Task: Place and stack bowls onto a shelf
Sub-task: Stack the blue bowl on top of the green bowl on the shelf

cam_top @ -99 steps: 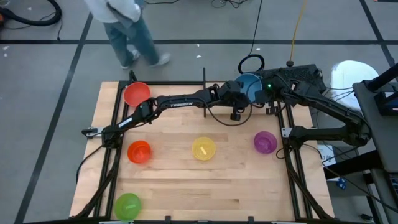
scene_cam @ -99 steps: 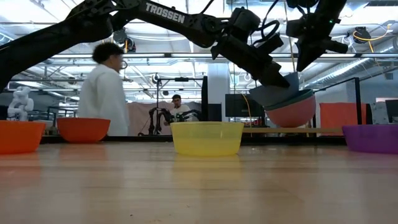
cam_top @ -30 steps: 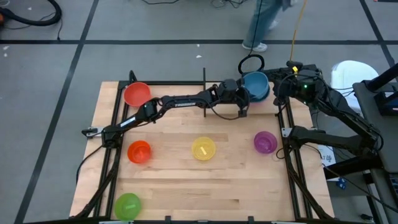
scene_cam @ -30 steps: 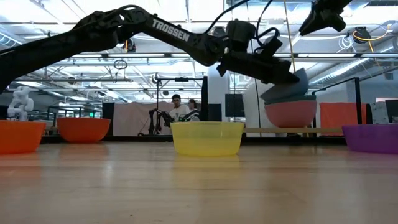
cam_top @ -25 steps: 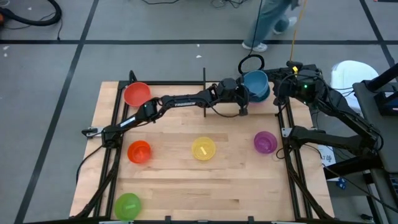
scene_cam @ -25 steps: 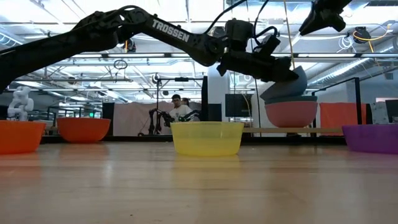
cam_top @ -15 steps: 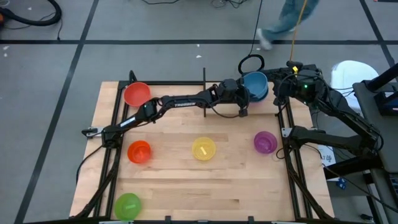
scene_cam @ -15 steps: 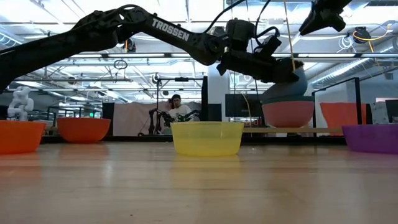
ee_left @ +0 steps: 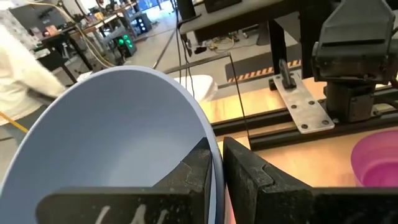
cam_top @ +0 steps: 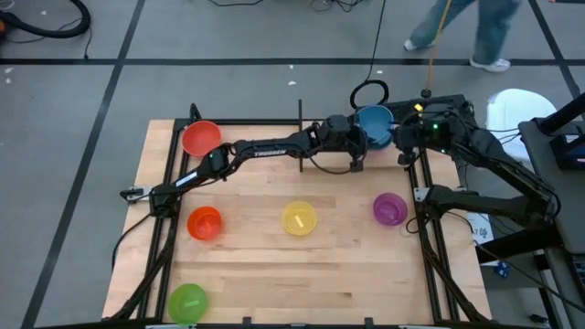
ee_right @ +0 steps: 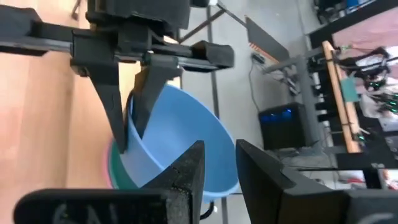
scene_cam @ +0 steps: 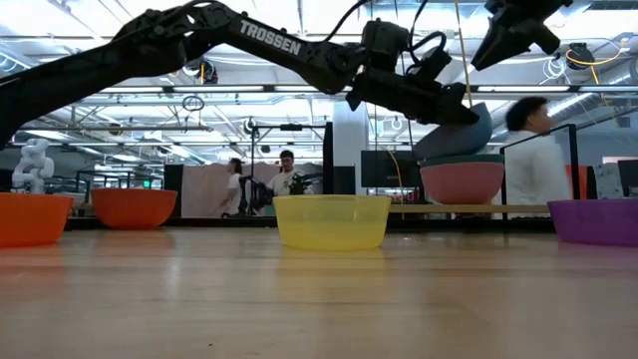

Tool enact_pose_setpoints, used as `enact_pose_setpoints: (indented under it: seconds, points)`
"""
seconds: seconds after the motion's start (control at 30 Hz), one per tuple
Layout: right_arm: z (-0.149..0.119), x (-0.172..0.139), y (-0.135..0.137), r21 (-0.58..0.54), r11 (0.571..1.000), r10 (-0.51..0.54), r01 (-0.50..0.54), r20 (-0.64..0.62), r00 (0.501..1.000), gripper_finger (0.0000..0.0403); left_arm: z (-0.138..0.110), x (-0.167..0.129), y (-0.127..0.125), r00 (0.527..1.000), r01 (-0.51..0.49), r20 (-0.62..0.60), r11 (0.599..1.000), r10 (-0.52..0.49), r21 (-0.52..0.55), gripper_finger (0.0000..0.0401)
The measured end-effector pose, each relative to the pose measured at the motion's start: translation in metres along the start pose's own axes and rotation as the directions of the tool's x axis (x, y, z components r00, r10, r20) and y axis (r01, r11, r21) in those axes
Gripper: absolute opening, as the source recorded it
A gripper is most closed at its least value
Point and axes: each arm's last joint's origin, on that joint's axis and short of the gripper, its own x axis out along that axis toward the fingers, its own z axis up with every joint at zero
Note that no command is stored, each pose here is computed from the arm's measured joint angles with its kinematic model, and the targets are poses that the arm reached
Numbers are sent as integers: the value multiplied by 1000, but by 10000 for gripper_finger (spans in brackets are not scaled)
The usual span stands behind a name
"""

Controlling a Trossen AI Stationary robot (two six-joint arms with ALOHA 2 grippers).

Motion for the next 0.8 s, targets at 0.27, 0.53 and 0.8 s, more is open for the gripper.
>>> enact_pose_setpoints:
  seconds: [0.27, 0.53, 0.8]
  points:
    - [-2, 23, 8, -21, 990, 137, -141, -130, 982, 86, -1, 0, -1, 1000, 7, -16, 1000, -7, -2, 42]
    - [-3, 36, 13, -41, 971, 221, -234, -206, 953, 86, -1, 0, -1, 1000, 7, -15, 1000, -7, 4, 42]
    - [0, 57, 16, -67, 951, 274, -301, -259, 926, 86, -1, 0, -2, 1000, 10, -18, 1000, -10, 5, 42]
